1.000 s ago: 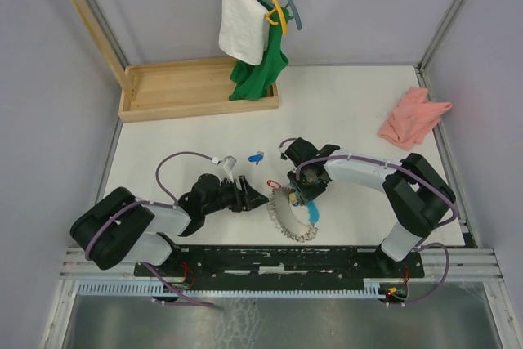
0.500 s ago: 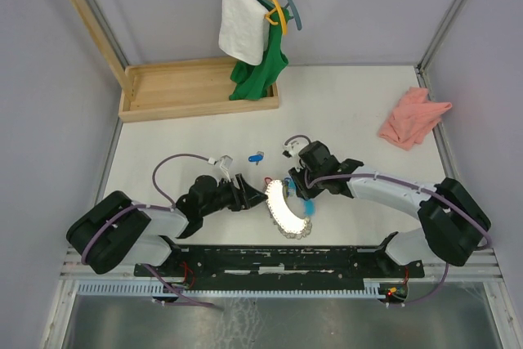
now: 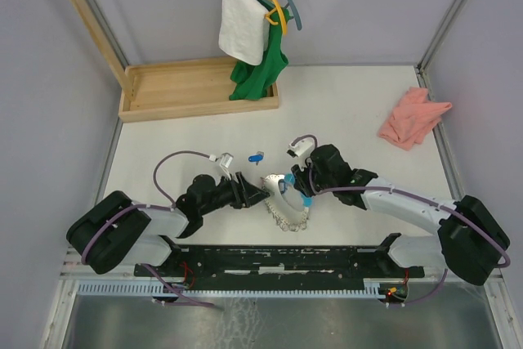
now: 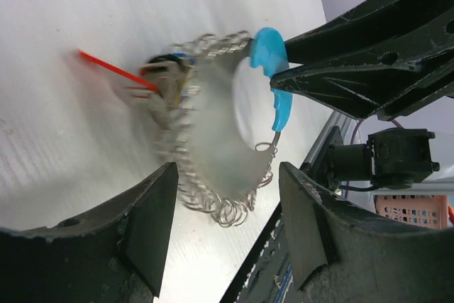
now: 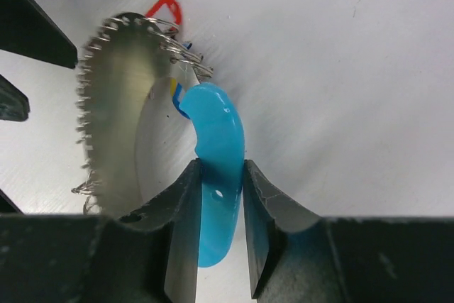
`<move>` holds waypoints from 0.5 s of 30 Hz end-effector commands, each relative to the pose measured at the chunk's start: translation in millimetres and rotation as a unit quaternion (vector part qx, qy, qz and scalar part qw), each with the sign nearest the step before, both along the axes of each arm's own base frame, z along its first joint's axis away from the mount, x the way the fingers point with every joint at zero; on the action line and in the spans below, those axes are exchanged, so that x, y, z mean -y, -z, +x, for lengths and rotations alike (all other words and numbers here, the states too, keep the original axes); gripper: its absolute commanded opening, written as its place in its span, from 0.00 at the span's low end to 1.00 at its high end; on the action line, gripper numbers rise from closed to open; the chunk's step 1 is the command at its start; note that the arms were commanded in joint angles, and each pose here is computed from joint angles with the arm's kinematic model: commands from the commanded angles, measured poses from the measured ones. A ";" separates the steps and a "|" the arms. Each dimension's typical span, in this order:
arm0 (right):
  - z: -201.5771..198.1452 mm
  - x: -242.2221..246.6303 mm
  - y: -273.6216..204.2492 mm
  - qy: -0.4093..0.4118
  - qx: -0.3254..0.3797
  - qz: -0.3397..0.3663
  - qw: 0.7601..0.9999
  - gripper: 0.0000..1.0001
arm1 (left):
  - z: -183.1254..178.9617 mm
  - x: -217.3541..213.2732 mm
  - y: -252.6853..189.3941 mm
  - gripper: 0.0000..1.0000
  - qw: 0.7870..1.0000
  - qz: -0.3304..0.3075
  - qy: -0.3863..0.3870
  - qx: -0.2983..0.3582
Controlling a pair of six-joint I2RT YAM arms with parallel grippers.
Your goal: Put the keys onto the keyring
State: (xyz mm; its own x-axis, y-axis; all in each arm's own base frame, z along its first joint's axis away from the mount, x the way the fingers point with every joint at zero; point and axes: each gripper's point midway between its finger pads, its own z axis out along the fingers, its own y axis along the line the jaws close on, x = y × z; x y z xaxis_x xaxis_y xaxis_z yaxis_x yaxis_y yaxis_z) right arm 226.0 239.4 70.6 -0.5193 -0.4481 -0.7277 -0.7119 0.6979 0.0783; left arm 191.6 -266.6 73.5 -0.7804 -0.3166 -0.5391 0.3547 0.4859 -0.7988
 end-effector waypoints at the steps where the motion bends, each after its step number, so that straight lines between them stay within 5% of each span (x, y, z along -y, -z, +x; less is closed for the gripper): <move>1: 16.7 -23.5 -46.8 -0.016 0.078 0.078 0.994 0.10 | 7.9 11.5 -35.0 0.64 0.997 -0.038 0.021 0.063; 15: 6.8 -33.3 -36.8 -0.042 0.041 0.083 0.995 0.01 | 10.4 2.3 -14.5 0.64 0.999 -0.034 -0.019 0.022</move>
